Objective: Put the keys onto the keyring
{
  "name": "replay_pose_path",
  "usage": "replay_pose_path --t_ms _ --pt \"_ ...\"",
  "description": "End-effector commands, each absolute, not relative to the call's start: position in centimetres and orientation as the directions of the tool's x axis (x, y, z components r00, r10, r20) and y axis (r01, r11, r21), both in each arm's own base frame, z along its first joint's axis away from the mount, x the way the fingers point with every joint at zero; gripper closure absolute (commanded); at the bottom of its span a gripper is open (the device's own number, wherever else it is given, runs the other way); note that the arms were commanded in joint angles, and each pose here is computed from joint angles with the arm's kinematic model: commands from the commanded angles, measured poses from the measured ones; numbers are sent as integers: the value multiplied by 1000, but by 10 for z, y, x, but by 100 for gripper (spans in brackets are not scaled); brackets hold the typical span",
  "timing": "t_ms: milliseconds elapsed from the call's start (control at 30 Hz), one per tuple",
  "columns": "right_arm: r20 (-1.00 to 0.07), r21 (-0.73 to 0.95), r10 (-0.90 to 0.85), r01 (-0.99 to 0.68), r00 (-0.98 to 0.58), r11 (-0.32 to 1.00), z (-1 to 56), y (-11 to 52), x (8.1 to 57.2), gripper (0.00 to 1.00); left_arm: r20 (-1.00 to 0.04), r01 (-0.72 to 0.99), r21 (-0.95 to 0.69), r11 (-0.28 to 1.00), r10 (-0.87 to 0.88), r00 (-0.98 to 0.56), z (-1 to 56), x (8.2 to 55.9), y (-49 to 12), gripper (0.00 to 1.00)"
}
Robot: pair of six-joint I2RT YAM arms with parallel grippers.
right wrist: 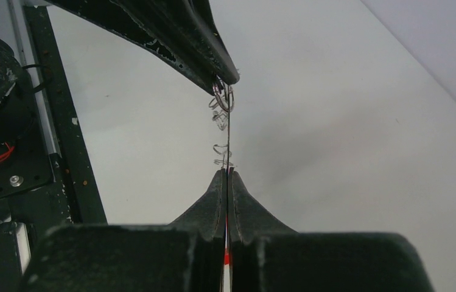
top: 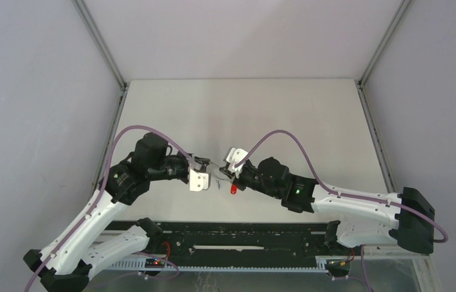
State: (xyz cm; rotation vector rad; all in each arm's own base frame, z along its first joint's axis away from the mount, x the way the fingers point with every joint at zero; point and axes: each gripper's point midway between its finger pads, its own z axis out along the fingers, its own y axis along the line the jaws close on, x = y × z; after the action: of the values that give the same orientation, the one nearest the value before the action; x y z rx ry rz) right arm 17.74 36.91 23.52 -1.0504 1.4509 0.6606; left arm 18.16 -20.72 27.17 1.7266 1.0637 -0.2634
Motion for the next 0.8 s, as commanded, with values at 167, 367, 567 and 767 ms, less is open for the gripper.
replay_pose_path --t_ms 167,367,567,767 --pt "-987 -145 -128 -888 98 437 271 370 174 100 -733 833 545 91 534 421 289 193 -213 100" --pt "-994 -80 -94 -946 53 313 273 373 158 100 -545 646 762 -37 502 672 292 190 -208 100" --pt "-992 12 -124 -995 -24 101 272 378 138 100 -353 452 871 -190 398 847 292 173 -211 100" --pt "-980 67 -186 -998 -68 7 266 378 132 100 -429 530 821 -213 382 818 295 159 -209 100"
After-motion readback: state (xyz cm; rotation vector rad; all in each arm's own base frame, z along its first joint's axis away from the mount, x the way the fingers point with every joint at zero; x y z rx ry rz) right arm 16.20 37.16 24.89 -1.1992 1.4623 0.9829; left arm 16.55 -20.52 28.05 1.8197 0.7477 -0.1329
